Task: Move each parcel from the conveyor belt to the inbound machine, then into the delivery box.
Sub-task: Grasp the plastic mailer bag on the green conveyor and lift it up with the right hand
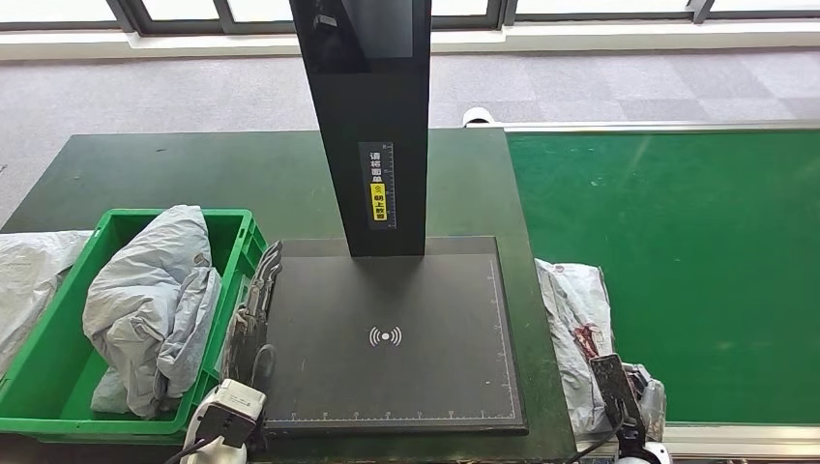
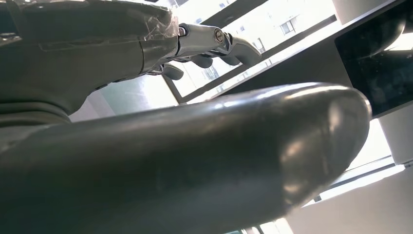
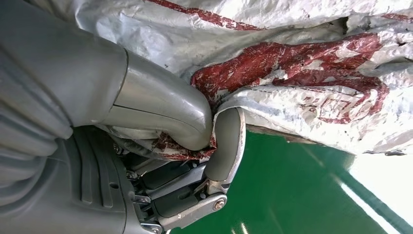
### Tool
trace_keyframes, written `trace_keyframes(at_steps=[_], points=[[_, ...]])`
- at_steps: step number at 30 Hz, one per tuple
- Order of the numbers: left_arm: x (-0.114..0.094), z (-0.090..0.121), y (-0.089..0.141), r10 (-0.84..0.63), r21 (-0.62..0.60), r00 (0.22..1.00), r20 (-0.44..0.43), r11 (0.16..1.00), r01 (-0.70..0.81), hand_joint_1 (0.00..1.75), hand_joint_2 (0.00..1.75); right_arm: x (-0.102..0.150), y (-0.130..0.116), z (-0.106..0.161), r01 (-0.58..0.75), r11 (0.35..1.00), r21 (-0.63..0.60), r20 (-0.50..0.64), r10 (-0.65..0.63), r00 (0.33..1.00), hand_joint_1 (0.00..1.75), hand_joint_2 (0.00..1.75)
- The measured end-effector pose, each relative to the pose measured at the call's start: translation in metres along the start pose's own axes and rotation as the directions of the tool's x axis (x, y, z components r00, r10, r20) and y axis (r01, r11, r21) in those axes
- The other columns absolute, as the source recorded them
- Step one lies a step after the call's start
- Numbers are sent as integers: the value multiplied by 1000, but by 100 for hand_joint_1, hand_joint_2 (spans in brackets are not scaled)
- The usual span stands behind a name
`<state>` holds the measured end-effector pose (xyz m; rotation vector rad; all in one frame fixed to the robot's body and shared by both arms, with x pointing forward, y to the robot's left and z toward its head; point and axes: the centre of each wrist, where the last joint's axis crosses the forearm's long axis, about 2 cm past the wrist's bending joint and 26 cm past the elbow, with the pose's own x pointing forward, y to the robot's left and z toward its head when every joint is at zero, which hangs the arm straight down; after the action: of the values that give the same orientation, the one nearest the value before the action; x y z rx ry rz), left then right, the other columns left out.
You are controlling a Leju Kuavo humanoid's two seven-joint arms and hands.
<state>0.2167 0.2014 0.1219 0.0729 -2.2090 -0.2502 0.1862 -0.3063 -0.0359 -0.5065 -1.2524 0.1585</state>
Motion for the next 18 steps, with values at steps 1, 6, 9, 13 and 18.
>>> trace_keyframes(at_steps=[1, 6, 9, 13, 18], points=[[0, 0, 0, 0, 0, 1000, 0, 1000, 0, 0, 0, 0, 0, 0, 6, 1000, -1, 3, -6, 1000, 175, 175], [0, 0, 0, 2, 4, 1000, 0, 1000, -2, 0, 0, -2, -2, 2, 48, 998, -39, 39, -46, 998, 175, 175], [0, 1, 0, 0, 7, 1000, 2, 1000, 0, 0, 0, -3, -8, 9, 98, 989, -113, 102, -86, 991, 175, 175], [0, 3, 0, -4, 12, 1000, 3, 1000, 4, 0, 0, 4, -20, 20, 173, 956, -235, 219, -122, 968, 175, 175], [-1, 4, 0, -6, 14, 1000, 3, 1000, 6, 0, 0, 26, -37, 33, 235, 904, -358, 350, -103, 931, 175, 175]])
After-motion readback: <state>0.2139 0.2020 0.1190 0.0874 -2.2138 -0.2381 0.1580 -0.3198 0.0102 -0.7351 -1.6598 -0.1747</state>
